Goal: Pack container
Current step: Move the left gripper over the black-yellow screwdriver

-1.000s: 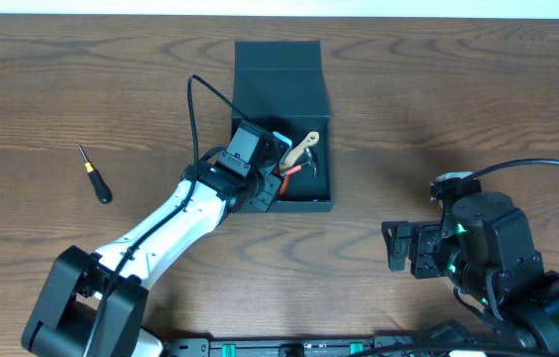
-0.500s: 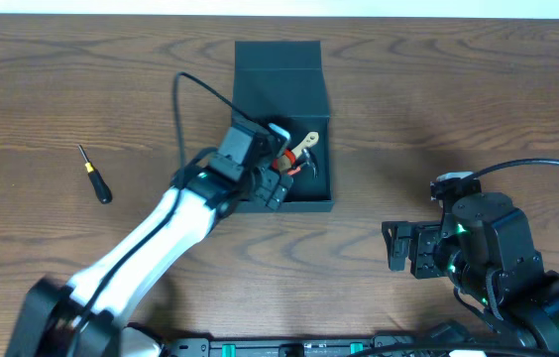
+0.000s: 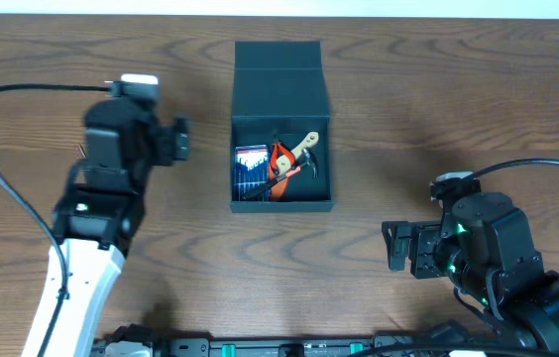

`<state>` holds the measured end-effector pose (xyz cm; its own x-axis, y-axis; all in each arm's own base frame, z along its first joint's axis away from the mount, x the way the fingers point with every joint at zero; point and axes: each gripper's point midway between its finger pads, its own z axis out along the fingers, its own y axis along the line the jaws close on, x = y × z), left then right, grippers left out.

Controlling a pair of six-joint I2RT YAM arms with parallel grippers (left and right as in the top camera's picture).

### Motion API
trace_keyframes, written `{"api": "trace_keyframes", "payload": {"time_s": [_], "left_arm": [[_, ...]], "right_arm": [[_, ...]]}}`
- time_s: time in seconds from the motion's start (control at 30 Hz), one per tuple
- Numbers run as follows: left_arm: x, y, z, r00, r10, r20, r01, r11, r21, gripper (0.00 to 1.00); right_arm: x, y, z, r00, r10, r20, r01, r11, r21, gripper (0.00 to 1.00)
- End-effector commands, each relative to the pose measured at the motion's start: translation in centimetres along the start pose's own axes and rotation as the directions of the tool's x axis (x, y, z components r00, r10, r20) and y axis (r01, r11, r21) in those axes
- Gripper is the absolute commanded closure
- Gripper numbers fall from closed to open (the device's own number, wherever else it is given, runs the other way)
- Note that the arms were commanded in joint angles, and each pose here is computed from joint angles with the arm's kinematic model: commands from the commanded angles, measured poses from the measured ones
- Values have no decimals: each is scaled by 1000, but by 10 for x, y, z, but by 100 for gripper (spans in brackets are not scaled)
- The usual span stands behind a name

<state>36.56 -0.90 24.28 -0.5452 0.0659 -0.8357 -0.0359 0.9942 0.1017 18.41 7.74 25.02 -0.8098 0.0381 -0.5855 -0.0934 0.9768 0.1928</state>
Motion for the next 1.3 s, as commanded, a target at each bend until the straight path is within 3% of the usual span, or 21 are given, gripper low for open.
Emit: {"api": "trace_keyframes", "payload": {"time_s": [0.0, 0.4, 1.27], "left_arm": [[-1, 32, 3, 998, -60, -7, 59, 994, -87, 1], [24, 77, 26, 984, -157, -85, 142, 977, -156, 1], [95, 68, 89, 924, -185, -334, 142, 978, -150, 1]], "right_arm": [[0, -2, 0, 1000, -7, 2, 7, 1000, 8, 1], [0, -2, 0, 1000, -7, 2, 7, 1000, 8, 1], [0, -2, 0, 1000, -7, 2, 7, 1000, 8, 1]]}}
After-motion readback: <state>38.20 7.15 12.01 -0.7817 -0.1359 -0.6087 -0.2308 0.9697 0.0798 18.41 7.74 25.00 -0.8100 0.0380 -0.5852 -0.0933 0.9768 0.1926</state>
